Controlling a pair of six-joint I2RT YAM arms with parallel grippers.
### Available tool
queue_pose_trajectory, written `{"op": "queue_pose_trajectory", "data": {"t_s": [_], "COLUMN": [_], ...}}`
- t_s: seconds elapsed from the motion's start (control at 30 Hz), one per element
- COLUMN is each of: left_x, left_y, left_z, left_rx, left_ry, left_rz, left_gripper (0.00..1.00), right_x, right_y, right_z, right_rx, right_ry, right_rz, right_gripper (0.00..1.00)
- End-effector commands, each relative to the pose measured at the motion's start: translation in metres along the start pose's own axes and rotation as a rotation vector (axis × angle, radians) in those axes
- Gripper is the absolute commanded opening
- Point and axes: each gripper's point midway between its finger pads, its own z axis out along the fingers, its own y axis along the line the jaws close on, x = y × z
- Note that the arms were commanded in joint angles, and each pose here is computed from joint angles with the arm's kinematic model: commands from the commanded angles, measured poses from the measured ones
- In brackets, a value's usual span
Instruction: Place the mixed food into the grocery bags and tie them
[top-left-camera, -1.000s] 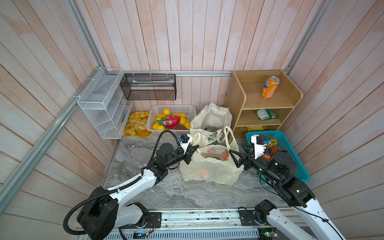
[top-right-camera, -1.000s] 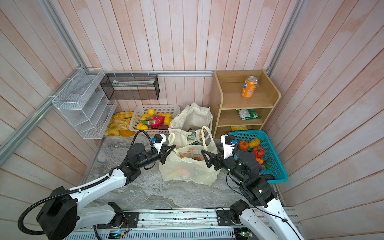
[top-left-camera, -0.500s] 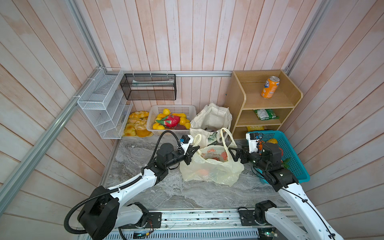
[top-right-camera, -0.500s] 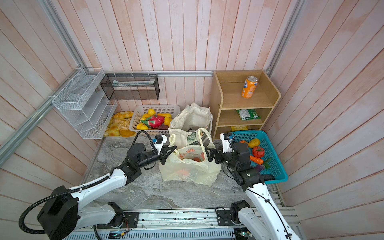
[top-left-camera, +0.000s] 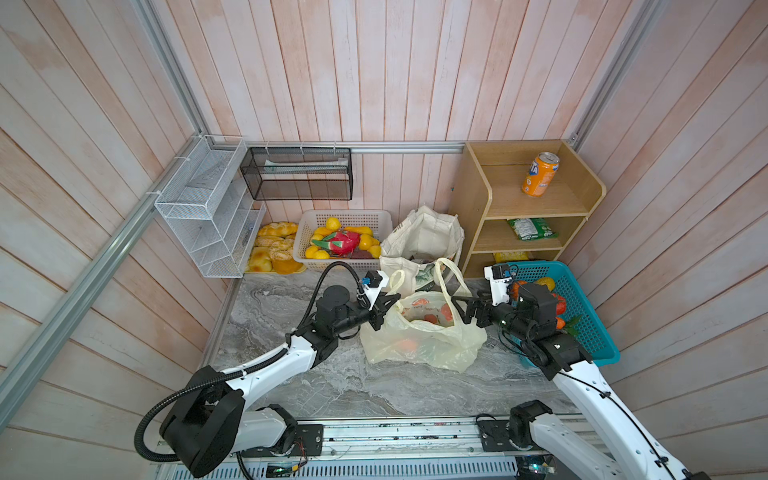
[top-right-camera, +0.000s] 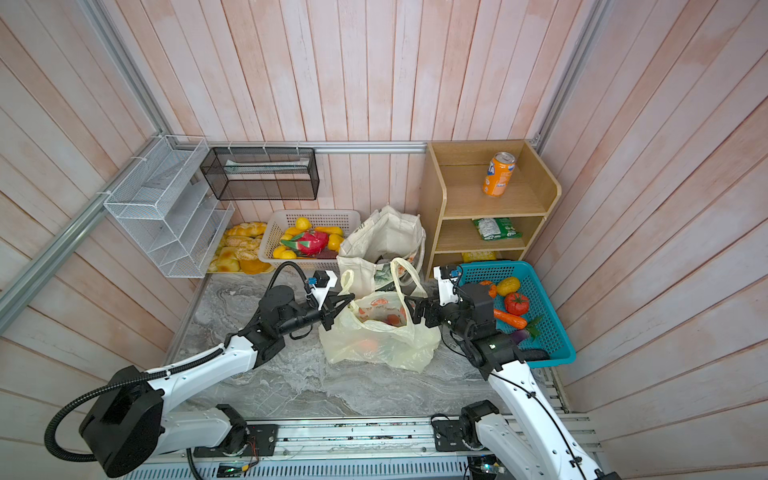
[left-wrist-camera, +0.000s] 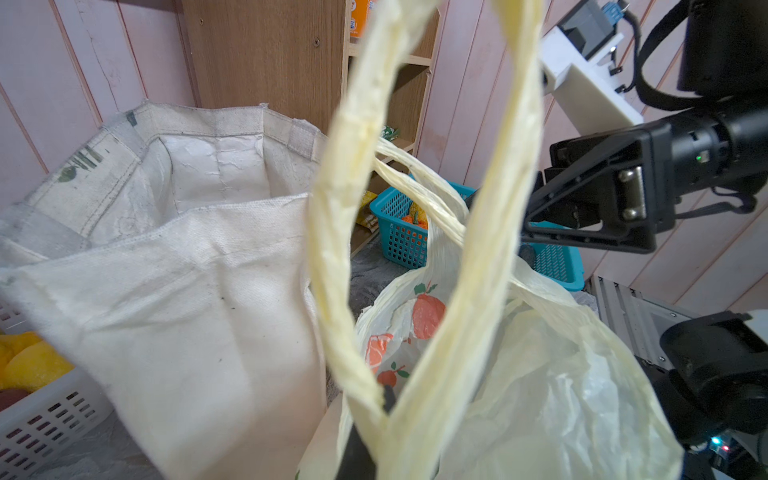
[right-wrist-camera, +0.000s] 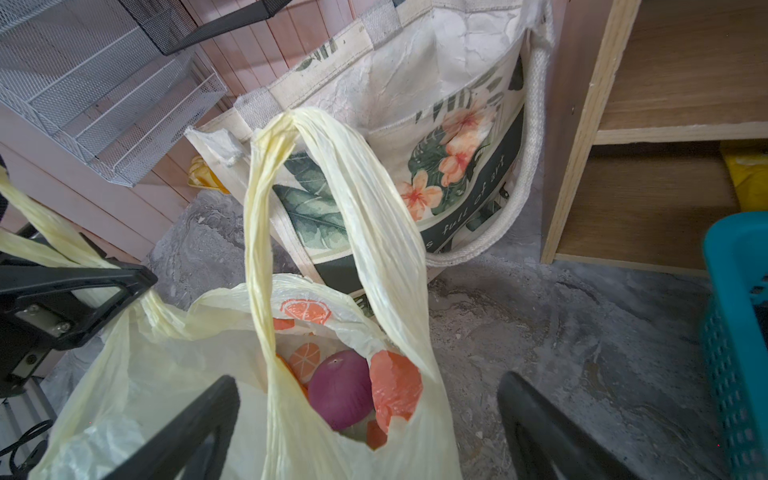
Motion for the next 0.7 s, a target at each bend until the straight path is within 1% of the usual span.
{"op": "queue_pose_trajectory", "data": {"t_s": [0.0, 0.23, 0.43, 0.67], "left_x": [-0.012, -0.011, -0.011, -0.01], "left_y": [0.0, 0.0, 0.0, 0.0], "left_z": [0.002, 0.002, 0.002, 0.002], "left_rx": [0.012, 0.012, 0.014, 0.017], "left_ry": [-0.025, -0.019, -0.02, -0.02], "left_rz": [0.017, 0.013, 0.012, 0.012], "left_gripper": [0.0, 0.0, 0.0, 0.0], "right_x": [-0.004, 0.001, 0.009, 0.006], "right_y": [0.003, 0.006, -0.004, -0.006], "right_z": [0.003, 0.013, 0.024, 0.035], "right_rx": [0.021, 0.015, 0.057, 0.056], "right_ry": [-0.011, 0.011, 0.031, 0.023], "right_rz": [-0.046, -0.064, -0.075, -0.097], "right_gripper": [0.98, 0.98, 0.98, 0.98]}}
